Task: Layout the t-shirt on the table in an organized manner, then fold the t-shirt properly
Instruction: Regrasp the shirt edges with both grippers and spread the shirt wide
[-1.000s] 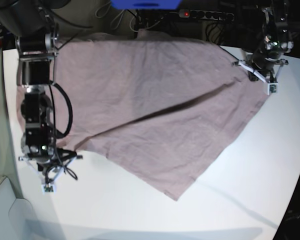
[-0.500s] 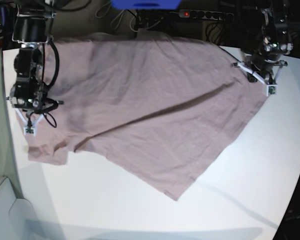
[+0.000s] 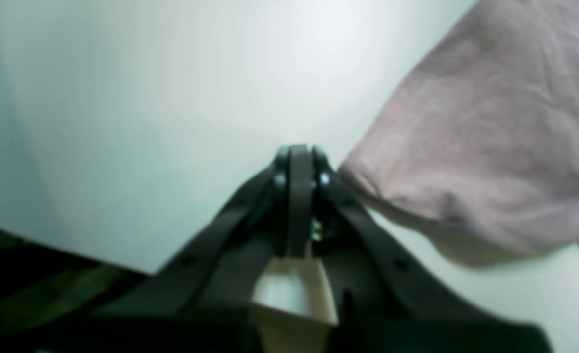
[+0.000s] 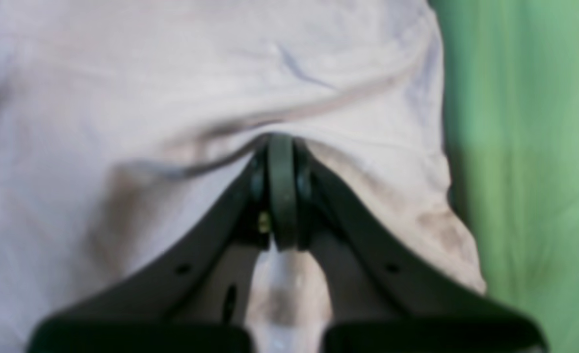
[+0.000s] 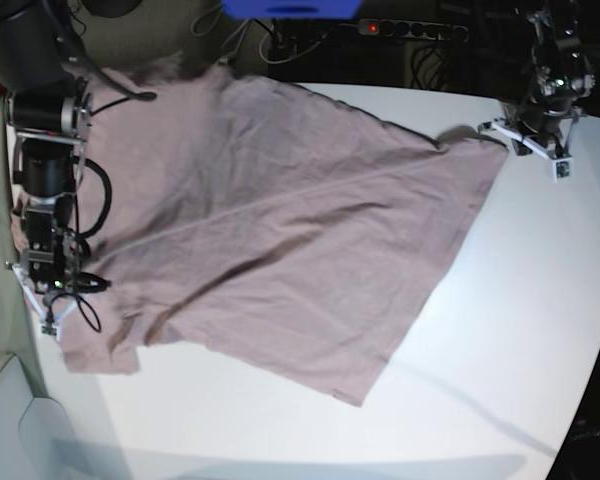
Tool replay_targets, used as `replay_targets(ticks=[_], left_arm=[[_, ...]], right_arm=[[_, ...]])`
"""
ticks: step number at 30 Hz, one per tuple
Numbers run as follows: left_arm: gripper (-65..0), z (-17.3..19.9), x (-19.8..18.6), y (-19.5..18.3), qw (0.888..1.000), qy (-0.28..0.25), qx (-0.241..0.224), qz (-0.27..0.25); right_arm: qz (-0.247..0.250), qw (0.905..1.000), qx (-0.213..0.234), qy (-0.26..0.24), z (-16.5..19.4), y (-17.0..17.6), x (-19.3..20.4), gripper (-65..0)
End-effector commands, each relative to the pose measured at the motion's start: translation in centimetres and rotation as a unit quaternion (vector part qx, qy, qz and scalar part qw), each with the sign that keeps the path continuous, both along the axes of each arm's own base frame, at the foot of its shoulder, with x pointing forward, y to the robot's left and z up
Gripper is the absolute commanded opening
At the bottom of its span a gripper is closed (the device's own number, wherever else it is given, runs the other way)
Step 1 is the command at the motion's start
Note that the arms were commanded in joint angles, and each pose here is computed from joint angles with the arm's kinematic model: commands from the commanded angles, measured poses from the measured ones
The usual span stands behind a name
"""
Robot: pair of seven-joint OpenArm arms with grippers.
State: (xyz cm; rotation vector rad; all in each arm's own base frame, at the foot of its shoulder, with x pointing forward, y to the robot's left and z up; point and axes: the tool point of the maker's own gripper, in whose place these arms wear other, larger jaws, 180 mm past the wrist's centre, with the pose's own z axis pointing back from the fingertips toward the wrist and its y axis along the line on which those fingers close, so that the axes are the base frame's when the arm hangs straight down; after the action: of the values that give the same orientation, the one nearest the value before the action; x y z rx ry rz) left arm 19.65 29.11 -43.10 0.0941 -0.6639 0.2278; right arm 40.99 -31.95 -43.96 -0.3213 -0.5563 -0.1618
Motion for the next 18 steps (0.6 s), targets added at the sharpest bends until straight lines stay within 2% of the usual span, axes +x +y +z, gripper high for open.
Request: replay_targets(ticks=[1, 4, 9, 14, 18], left_arm=[[-64.9, 1.1, 0.6, 0.3, 1.000, -0.021, 0.000, 0.002], [-64.9, 2.4, 1.4, -0.3, 0.998, -0.053, -0.033, 0.013], [-64.9, 7.5, 4.2, -1.8, 0.986, -0.143, -0.086, 0.012], [-64.9, 13.0, 10.2, -6.7, 0.965, -0.231, -0.111, -0.056], [-64.9, 13.6, 15.0, -11.9, 0.957, -0.234, -0.102, -0.134]], right_arm=[[0.025, 0.9980, 0.049, 0.030, -1.4, 3.6, 0.0, -65.0], [0.053, 0.9974, 0.041, 0.024, -0.3, 5.3, 1.8, -65.0], [0.057, 0.9975, 0.039, 0.018, 0.1, 5.5, 2.3, -65.0], [0.054, 0.9980, 0.034, 0.006, 1.0, 4.8, 2.9, -65.0], [0.047, 0.9983, 0.023, -0.025, 3.3, 3.7, 2.8, -65.0]])
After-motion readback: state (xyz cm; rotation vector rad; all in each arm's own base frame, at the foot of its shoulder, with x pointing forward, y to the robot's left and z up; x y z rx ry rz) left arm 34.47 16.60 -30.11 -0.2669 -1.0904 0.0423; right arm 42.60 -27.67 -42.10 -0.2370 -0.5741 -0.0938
